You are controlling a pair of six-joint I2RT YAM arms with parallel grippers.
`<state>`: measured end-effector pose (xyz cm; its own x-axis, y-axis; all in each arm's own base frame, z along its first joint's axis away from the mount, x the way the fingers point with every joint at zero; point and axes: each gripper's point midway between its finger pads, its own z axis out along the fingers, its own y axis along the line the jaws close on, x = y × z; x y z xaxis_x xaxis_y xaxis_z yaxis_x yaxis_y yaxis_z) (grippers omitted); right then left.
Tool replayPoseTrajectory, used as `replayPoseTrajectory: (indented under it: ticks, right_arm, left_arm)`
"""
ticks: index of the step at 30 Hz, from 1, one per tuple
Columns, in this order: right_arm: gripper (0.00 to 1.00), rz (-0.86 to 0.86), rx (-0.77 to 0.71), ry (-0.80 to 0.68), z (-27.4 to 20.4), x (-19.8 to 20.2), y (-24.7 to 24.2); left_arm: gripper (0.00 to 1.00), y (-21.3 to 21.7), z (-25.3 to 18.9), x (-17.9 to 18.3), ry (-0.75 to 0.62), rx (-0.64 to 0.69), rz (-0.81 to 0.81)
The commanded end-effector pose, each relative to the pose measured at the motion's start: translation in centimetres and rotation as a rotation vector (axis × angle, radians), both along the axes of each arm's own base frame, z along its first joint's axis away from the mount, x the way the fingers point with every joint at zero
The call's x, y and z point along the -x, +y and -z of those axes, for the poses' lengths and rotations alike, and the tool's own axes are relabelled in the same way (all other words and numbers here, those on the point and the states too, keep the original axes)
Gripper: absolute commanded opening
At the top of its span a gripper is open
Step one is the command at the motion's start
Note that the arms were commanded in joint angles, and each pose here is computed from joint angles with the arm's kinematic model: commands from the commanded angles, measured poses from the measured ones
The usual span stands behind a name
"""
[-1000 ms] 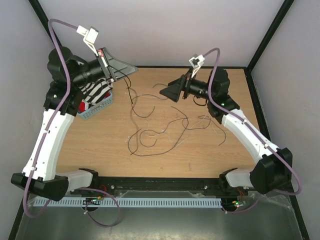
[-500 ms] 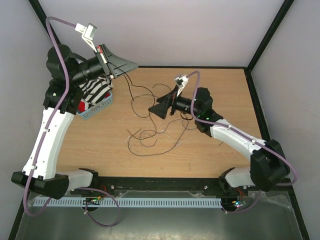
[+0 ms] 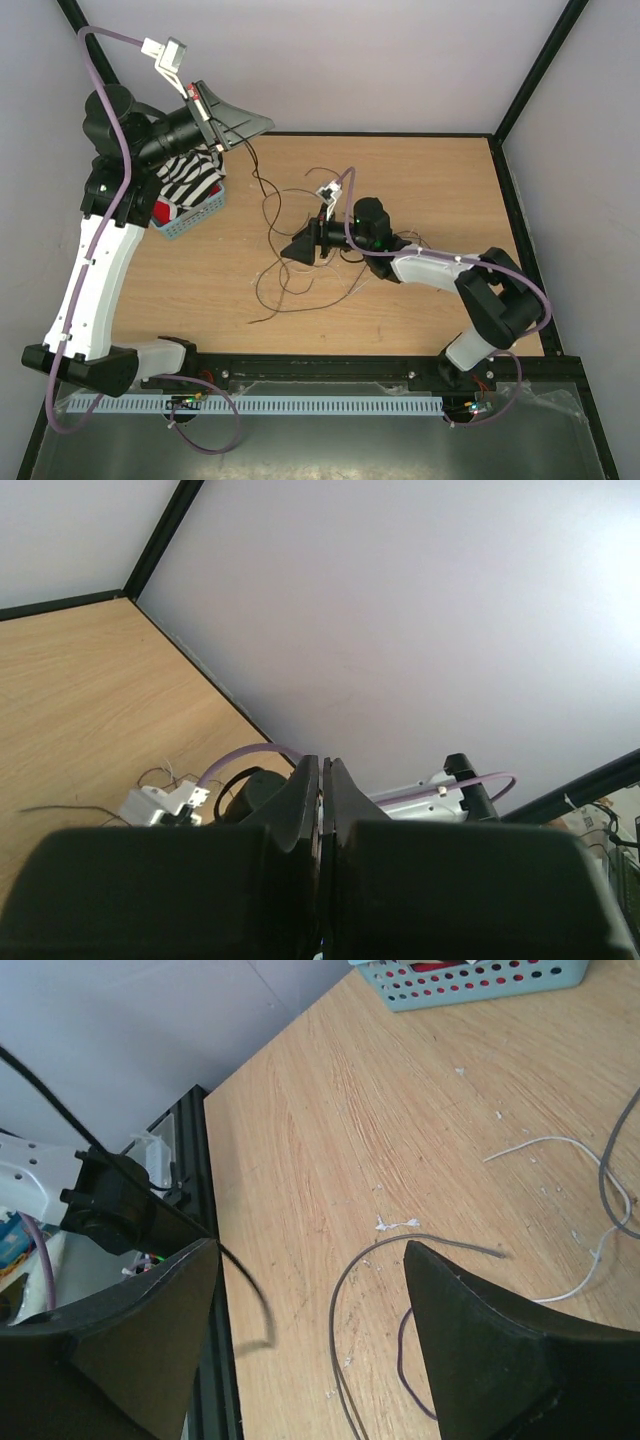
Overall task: Zip-tie the wires
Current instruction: Straighten the cable at the center of the board.
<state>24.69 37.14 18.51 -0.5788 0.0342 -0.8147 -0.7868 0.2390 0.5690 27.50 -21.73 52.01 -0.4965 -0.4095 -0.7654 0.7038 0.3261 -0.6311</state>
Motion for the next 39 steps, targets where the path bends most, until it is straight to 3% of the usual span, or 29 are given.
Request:
replayPoseTrajectory:
  ticks: [1, 10, 24, 31, 39]
  right_arm:
    - [0.82, -0.037, -0.064, -0.019, -0.5, 0.1, 1.1]
    - [0.88, -0.107, -0.108, 0.033, 0.4, 1.6, 3.0]
    - [0.88, -0.135, -0.116, 0.034, 0.1, 2.7, 2.7]
    - [0.89, -0.015, 0.082, -0.012, 3.0, 1.2, 0.9]
    - [0.99, 0.177, 0.296, -0.062, 4.3, -0.9, -3.1]
  left_arm:
    - [0.0, 0.3, -2.3, 0.6, -0.059, 0.025, -0.007]
    - [0.0, 0.5, -2.5, 0.7, -0.071, 0.024, -0.014]
    - [0.0, 0.5, -1.9, 0.0, -0.058, 0.019, -0.026]
    - [0.0, 0.6, -1.8, -0.1, -0.051, 0.02, -0.028]
    - [0.0, 0.7, -2.1, 0.1, -0.059, 0.022, -0.033]
